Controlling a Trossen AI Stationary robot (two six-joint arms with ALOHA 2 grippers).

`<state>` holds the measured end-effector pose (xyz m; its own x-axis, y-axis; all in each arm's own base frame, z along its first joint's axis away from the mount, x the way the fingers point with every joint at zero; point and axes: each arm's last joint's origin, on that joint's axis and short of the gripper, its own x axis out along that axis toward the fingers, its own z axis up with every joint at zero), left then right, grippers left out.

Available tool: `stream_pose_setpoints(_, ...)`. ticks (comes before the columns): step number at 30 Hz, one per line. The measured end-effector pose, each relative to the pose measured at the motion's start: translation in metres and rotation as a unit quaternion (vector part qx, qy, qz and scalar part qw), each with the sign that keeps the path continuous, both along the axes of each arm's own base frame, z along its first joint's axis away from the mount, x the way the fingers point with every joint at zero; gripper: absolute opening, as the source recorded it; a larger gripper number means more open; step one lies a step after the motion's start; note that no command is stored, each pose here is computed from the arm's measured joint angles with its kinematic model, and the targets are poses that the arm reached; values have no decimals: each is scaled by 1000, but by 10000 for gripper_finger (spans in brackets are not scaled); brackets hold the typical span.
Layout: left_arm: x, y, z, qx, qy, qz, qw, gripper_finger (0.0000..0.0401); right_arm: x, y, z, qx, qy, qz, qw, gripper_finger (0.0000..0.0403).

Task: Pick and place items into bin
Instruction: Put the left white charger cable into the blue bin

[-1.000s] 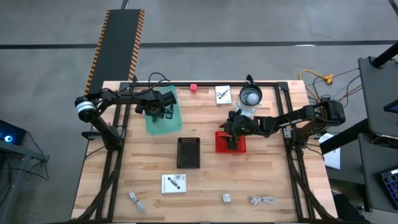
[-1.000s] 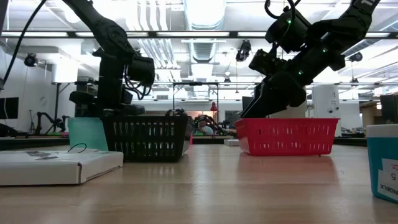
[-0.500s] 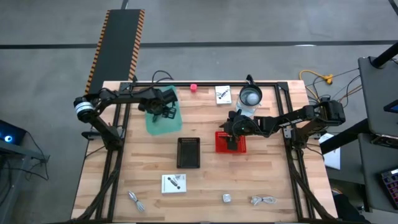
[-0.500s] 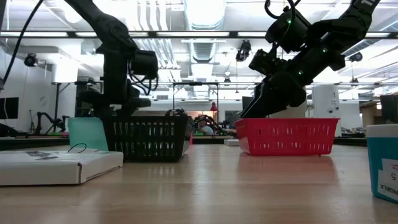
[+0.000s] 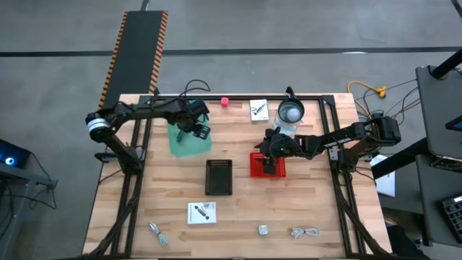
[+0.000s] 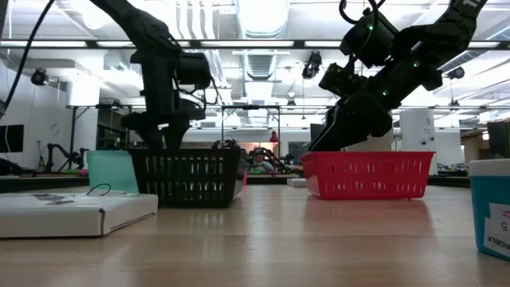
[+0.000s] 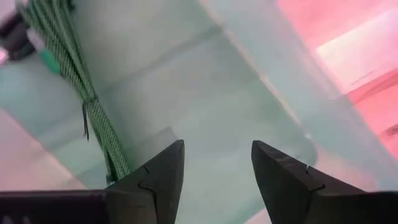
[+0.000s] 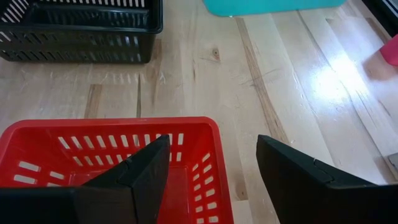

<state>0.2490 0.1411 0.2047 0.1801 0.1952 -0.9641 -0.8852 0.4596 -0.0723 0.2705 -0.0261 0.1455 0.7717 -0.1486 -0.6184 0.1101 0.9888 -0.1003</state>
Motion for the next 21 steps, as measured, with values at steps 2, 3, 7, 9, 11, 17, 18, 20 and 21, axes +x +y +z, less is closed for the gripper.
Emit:
stream_pose_setpoints(2, 2, 1, 4, 5, -4, -8, 1000, 171, 0, 0, 0, 0, 0, 0, 1000, 224)
stream_pose_setpoints(3, 3, 2, 5, 7, -6, -10, 1000, 171, 0, 0, 0, 0, 0, 0, 1000, 224)
stream_pose_setpoints(7, 6, 3, 12, 15, -17, -14, 1000, 171, 0, 0, 0, -7, 1, 5, 1000, 224)
stream_pose_setpoints(9, 8, 4, 16, 21, -20, -29, 999, 171, 0, 0, 0, -7, 1, 6, 1000, 224)
stream_pose_setpoints(11, 10, 3, 19, 27, -21, -47, 998, 171, 0, 0, 0, -7, 1, 5, 1000, 224)
stream_pose_setpoints(17, 16, -3, 28, 20, -31, -82, 996, 171, 0, 0, 0, -7, 1, 6, 1000, 224)
stream_pose_setpoints(18, 16, -5, 30, 8, -32, -87, 996, 171, 0, 0, 0, -7, 1, 5, 1000, 224)
stream_pose_setpoints(20, 17, -10, 36, -11, -39, -95, 995, 171, 0, 0, 0, -7, 1, 6, 1000, 224)
stream_pose_setpoints(21, 17, -13, 38, -17, -41, -101, 994, 171, 0, 0, 0, -7, 1, 6, 1000, 224)
